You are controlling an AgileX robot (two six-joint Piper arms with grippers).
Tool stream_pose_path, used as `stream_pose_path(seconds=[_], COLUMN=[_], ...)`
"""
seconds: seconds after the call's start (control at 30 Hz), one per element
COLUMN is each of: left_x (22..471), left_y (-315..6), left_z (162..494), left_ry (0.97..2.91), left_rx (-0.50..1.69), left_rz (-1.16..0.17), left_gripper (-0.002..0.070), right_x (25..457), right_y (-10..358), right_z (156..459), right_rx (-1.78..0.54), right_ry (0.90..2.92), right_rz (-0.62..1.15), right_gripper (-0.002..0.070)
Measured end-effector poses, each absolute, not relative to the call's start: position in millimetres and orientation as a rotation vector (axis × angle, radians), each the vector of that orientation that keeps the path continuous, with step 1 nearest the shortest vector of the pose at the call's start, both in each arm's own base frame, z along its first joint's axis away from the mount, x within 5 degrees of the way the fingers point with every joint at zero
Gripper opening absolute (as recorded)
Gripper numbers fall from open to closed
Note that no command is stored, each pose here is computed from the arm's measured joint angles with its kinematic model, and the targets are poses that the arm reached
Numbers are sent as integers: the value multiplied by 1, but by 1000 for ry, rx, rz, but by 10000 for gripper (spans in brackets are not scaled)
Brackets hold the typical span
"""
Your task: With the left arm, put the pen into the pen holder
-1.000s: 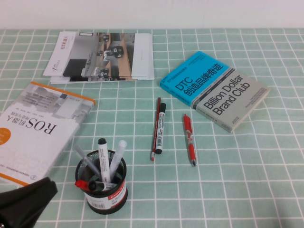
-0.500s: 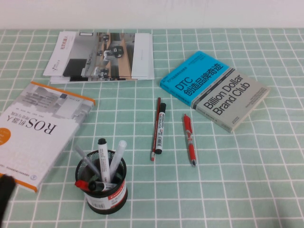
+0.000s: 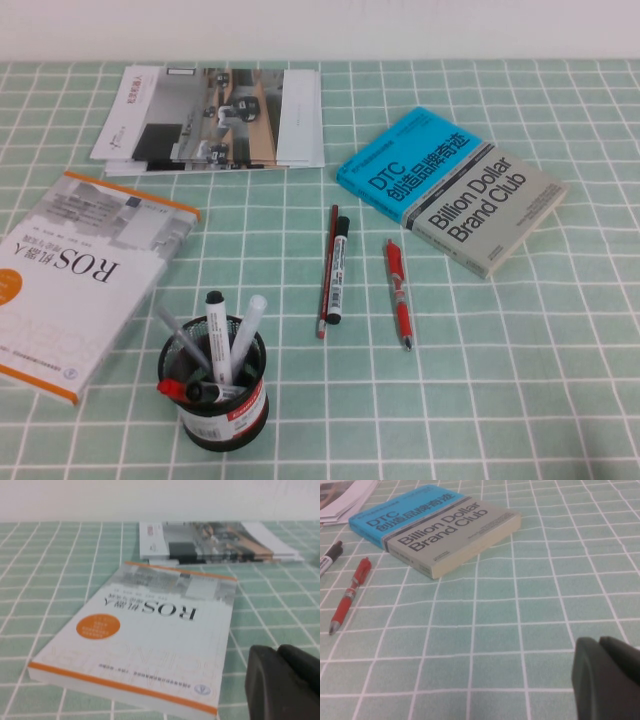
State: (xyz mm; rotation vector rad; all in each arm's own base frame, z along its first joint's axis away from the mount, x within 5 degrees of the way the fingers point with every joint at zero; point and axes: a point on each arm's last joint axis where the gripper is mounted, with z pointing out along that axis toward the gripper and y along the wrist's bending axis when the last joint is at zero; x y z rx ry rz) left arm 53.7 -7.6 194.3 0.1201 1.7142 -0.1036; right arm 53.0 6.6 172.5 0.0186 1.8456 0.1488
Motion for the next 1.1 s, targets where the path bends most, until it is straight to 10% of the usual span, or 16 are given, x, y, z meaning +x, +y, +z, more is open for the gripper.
stream_pose_path(seconds=[1.1], left_x=[52], left_y=[-7], left_z=[172], left_ry=[1870], left_rx=[139], left_rz=[-85], left_gripper=[-3], right_x=[53], right_y=[7], right_z=[173], right_rx=[19], right_ry=[1846], right_rz=[149], right_gripper=[-20])
